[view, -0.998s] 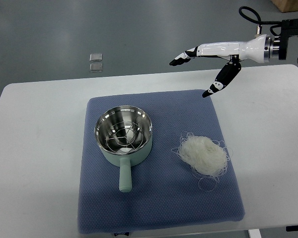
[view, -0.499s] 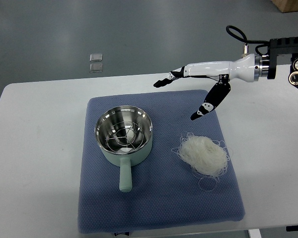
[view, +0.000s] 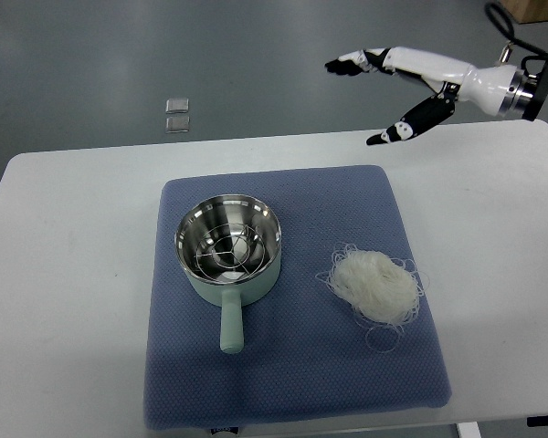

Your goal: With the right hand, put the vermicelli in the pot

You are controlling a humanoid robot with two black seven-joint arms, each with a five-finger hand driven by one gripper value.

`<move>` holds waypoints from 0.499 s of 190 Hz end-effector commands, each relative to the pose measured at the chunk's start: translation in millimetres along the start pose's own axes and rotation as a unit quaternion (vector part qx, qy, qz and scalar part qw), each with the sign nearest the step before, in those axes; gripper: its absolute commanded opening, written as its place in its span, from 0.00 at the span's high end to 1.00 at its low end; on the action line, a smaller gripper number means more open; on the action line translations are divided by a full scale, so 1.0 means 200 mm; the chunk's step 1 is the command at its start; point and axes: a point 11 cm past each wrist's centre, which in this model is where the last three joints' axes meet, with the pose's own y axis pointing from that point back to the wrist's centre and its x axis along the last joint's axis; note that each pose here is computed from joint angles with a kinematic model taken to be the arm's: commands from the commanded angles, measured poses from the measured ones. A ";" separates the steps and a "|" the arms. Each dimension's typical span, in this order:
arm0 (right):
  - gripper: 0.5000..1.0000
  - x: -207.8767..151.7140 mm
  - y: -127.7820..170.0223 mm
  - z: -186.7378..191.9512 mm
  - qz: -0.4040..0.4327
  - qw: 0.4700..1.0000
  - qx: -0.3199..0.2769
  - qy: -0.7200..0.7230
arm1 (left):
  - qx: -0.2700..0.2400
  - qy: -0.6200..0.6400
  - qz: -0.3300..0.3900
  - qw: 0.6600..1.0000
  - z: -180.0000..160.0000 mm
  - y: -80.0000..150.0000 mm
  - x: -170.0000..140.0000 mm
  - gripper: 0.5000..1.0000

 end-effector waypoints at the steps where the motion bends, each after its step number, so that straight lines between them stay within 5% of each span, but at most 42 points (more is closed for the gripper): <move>1: 0.16 0.16 0.08 0.14 0.098 0.990 -0.071 -0.071 | 0.000 0.000 0.000 1.000 0.00 0.00 0.00 0.00; 20: 0.16 0.31 0.18 0.29 0.183 0.961 -0.159 -0.134 | 0.000 0.001 0.000 1.000 0.00 0.00 0.00 0.00; 43: 0.16 0.34 0.20 0.32 0.190 0.953 -0.183 -0.152 | 0.000 0.001 0.000 1.000 0.00 0.00 0.00 0.00; 64: 0.16 0.36 0.16 0.23 0.124 0.972 -0.172 -0.104 | 0.000 0.000 0.000 1.000 0.00 0.00 0.00 0.00; 95: 0.15 0.31 0.09 0.04 0.005 0.997 -0.072 -0.039 | 0.000 0.001 0.000 1.000 0.00 0.00 0.00 0.00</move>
